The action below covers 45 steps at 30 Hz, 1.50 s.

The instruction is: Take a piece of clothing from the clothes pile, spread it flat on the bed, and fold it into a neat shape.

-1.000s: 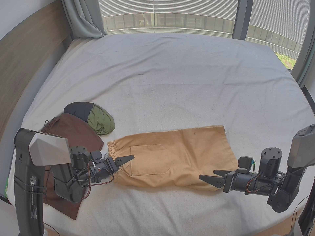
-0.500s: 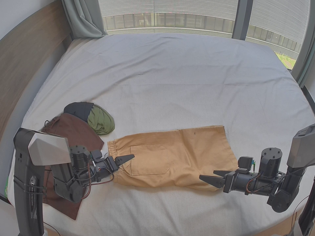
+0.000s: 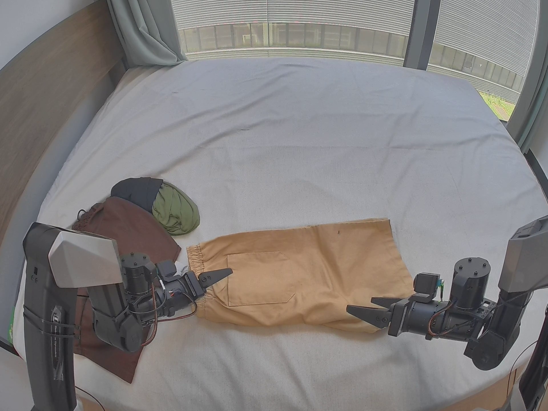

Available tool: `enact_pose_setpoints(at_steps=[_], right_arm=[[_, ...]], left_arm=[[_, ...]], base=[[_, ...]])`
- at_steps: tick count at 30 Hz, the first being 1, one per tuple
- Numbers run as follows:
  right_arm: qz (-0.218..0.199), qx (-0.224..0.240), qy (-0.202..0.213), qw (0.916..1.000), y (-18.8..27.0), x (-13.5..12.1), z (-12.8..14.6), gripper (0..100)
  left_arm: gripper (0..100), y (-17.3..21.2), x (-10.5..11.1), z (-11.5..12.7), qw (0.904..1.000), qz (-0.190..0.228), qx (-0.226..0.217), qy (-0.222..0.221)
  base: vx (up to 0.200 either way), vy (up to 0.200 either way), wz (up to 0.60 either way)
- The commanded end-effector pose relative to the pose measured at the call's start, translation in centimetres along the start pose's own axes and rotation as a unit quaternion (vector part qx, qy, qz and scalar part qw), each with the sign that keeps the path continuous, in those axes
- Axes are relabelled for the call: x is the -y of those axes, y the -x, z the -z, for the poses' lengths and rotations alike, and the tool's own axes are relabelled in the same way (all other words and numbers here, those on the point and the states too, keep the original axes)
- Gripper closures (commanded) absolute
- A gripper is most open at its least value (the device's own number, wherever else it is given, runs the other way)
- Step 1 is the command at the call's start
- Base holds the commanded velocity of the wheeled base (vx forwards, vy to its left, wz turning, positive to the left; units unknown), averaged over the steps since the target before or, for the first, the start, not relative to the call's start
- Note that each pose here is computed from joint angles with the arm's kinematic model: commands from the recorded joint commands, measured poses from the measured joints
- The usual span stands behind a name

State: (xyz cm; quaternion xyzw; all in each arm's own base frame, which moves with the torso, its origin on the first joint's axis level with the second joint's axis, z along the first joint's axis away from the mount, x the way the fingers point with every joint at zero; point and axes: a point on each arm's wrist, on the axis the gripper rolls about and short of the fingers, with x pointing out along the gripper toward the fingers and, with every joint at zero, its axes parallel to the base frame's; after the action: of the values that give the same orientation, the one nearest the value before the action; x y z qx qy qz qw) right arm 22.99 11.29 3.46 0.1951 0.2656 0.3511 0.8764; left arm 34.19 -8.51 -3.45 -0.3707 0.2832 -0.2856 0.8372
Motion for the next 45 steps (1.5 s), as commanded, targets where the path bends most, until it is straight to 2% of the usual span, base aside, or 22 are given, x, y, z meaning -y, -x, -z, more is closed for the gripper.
enact_pose_setpoints(at_steps=[1, 10, 20, 32, 37, 45], right_arm=[[0.0, -0.002, -0.001, 1.0, -0.1, 0.1, 0.1, 0], [0.001, -0.002, -0.001, 1.0, -0.1, 0.1, 0.1, 0], [0.003, -0.002, -0.003, 1.0, 0.0, 0.2, 0.1, 0], [0.004, -0.007, -0.004, 1.0, -0.1, 0.3, 0.3, 0], [0.004, -0.007, -0.004, 1.0, -0.1, 0.3, 0.3, 0], [0.007, -0.01, -0.006, 0.9999, -0.2, 0.5, 0.5, 0]], left_arm=[[100, 0.0, 0.0, -0.1, 1.0, 0.001, 0.001, 0.0], [100, 0.1, 0.0, -0.2, 1.0, 0.0, 0.004, -0.001], [100, 1.0, 1.9, -1.8, 0.9993, 0.024, 0.022, -0.017], [100, 1.8, 2.3, -3.0, 0.9986, 0.033, 0.033, -0.024], [100, 2.6, 2.8, -3.6, 0.9981, 0.042, 0.036, -0.028], [100, 6.3, 3.7, -5.1, 0.9962, 0.076, 0.023, -0.037]], base=[[0.0, 0.0, 0.0], [0.0, 0.0, 0.0], [0.0, 0.0, 0.0], [0.0, 0.0, 0.0], [0.0, 0.0, 0.0], [0.0, 0.0, 0.0]])
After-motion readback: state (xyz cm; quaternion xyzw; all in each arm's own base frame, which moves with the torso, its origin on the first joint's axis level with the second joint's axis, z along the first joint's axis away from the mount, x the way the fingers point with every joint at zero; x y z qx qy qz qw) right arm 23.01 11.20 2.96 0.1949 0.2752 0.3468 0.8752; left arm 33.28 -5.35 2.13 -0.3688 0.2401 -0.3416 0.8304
